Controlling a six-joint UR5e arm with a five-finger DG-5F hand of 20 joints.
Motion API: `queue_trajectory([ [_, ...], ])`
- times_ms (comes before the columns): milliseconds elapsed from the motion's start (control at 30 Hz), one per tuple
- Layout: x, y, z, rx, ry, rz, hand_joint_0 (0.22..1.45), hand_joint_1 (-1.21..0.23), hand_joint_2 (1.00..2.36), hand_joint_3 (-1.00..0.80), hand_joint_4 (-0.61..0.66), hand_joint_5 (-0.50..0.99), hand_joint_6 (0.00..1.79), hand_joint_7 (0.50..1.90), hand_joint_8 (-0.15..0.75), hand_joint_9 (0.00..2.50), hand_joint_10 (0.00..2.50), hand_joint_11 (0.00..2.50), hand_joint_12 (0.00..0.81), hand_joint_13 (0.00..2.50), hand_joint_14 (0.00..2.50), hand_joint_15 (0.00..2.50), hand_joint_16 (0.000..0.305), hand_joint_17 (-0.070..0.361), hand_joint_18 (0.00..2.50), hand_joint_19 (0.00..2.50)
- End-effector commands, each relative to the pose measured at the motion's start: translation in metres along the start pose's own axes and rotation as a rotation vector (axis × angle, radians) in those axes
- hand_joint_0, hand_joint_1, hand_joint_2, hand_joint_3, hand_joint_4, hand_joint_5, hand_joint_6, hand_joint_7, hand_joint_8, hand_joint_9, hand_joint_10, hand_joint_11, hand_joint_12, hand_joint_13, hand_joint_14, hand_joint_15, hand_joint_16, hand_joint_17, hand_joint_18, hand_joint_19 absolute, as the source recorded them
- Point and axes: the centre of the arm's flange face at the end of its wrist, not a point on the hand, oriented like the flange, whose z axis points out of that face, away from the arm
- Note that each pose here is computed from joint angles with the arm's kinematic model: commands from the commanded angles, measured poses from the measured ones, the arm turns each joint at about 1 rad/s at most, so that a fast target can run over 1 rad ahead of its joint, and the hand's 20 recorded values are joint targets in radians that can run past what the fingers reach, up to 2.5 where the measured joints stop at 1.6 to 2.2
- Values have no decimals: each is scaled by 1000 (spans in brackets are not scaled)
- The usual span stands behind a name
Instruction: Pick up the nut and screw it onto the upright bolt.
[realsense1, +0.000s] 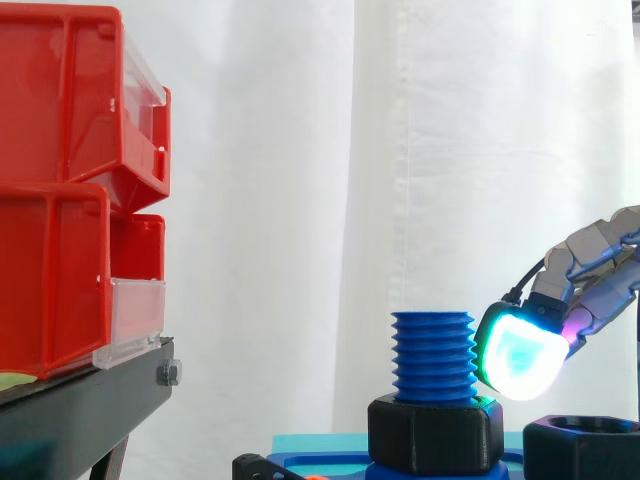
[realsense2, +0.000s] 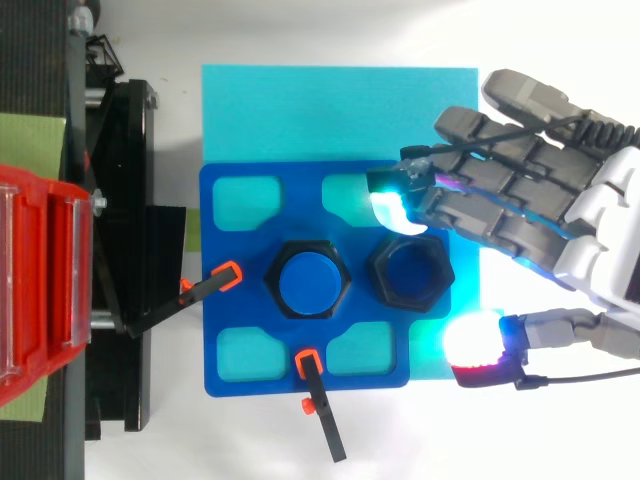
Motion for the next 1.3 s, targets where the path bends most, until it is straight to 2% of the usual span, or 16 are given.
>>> queue_trajectory([
  [0, 11, 1, 3, -1, 13, -9, 443, -560, 1000, -500, 194, -218, 502, 731, 248, 376, 0, 0, 299, 418, 0, 0, 32, 73, 97, 0],
  [267, 11, -2, 4, 13, 10, -5, 444, -541, 1000, -500, 195, -218, 502, 733, 248, 377, 0, 0, 301, 419, 0, 0, 32, 73, 98, 0],
  [867, 7, -6, 6, 12, 7, -3, 428, -513, 1000, -500, 198, -218, 502, 732, 251, 372, 0, 0, 311, 412, 0, 0, 35, 79, 99, 0],
  [967, -3, -6, 5, 17, -4, 4, 426, -511, 1000, -500, 199, -219, 502, 731, 252, 371, 0, 0, 312, 413, 0, 0, 35, 79, 101, 0],
  [1000, -12, -7, 1, 16, -6, 2, 426, -511, 1000, -500, 197, -219, 502, 733, 252, 371, 0, 0, 312, 413, 0, 0, 35, 79, 100, 0],
  [1100, -24, -7, -4, 15, -12, 5, 424, -509, 1000, -500, 195, -219, 502, 732, 251, 370, 0, 0, 313, 412, 0, 0, 36, 80, 103, 0],
  [1200, -28, -7, -6, 23, -19, 7, 424, -506, 1000, -500, 195, -219, 502, 734, 251, 371, 0, 0, 313, 411, 0, 0, 36, 80, 103, 0],
  [1267, -29, -9, -7, 45, -19, 4, 424, -507, 1000, -500, 195, -219, 502, 733, 251, 371, 0, 0, 314, 411, 0, 0, 36, 80, 104, 0],
])
